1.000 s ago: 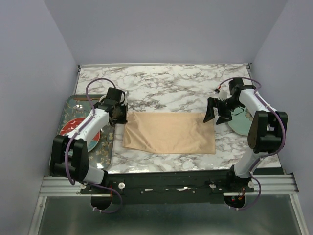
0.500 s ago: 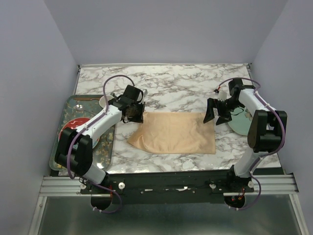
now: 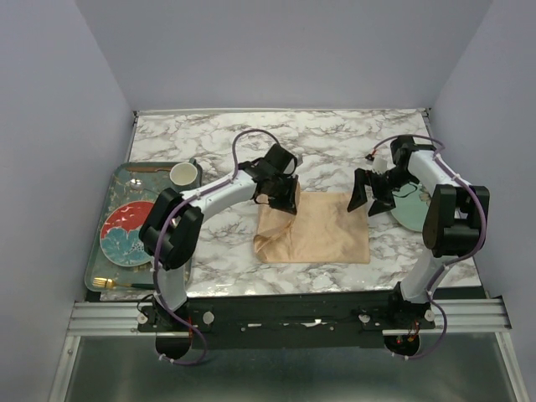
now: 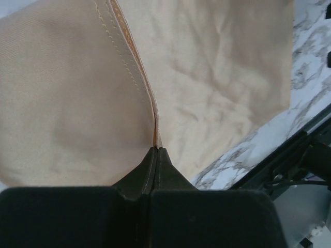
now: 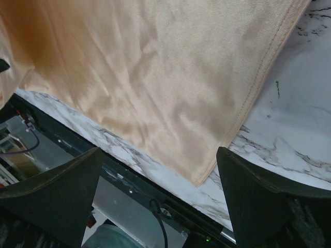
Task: Fold the napkin into a case and place the utensils inside
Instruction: Fold the rectangle-folded napkin at the center of the board.
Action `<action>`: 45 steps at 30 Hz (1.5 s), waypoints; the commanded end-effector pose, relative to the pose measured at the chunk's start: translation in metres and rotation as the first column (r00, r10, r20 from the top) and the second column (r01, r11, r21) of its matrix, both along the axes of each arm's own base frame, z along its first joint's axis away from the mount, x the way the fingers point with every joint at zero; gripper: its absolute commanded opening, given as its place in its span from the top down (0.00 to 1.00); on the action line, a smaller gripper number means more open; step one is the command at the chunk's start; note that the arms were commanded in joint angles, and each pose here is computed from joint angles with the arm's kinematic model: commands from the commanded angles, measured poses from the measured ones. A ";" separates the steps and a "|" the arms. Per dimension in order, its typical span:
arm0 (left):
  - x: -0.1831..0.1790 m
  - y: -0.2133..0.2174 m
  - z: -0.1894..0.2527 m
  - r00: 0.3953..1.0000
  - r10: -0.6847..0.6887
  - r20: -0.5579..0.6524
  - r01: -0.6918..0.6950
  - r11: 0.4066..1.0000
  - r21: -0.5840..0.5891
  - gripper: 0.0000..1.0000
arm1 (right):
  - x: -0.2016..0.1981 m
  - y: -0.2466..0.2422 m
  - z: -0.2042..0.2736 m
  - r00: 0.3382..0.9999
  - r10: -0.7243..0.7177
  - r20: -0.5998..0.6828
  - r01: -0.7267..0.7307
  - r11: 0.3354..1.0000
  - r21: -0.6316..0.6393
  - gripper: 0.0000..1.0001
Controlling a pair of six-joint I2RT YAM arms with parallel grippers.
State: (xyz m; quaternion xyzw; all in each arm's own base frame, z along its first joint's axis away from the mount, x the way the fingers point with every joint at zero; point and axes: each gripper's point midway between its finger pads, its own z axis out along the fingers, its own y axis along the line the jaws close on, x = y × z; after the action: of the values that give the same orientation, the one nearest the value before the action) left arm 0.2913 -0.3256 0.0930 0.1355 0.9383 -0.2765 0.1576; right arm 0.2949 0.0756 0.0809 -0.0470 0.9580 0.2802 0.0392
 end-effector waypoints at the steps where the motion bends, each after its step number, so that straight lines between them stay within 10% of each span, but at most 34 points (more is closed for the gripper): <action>1: -0.002 -0.061 0.015 0.999 -0.021 -0.046 0.014 0.989 -0.147 1.00 | -0.002 0.006 0.012 1.000 -0.018 -0.011 0.019 0.998 0.061 0.03; 8: -0.004 -0.101 0.004 0.994 -0.005 -0.105 -0.017 0.978 -0.208 1.00 | -0.010 0.015 0.019 0.999 -0.036 -0.031 0.040 0.991 0.125 0.27; 25: 0.007 -0.146 -0.008 0.995 -0.005 -0.095 -0.020 0.966 -0.259 1.00 | -0.008 0.016 0.013 0.992 -0.105 -0.066 0.112 0.986 0.124 0.30; 29: 0.002 -0.136 -0.002 0.993 -0.012 -0.115 -0.020 0.963 -0.270 0.52 | -0.006 0.017 0.009 0.990 -0.120 -0.078 0.129 0.984 0.121 0.30; 32: 0.009 -0.111 0.016 0.996 -0.012 -0.087 -0.014 0.959 -0.283 0.39 | -0.007 0.016 0.005 0.989 -0.120 -0.083 0.130 0.985 0.117 0.29; 45: 0.005 -0.006 0.033 0.989 -0.094 0.113 0.117 0.968 -0.221 0.38 | -0.007 0.024 -0.009 0.975 -0.150 -0.167 0.177 0.971 0.160 0.28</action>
State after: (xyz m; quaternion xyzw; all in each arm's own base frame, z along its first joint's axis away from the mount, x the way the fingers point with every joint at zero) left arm 0.3207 -0.3285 0.1410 0.1089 0.8933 -0.3750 0.2225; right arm 0.2863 0.0949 0.0786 0.0394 0.9403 0.3380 0.0028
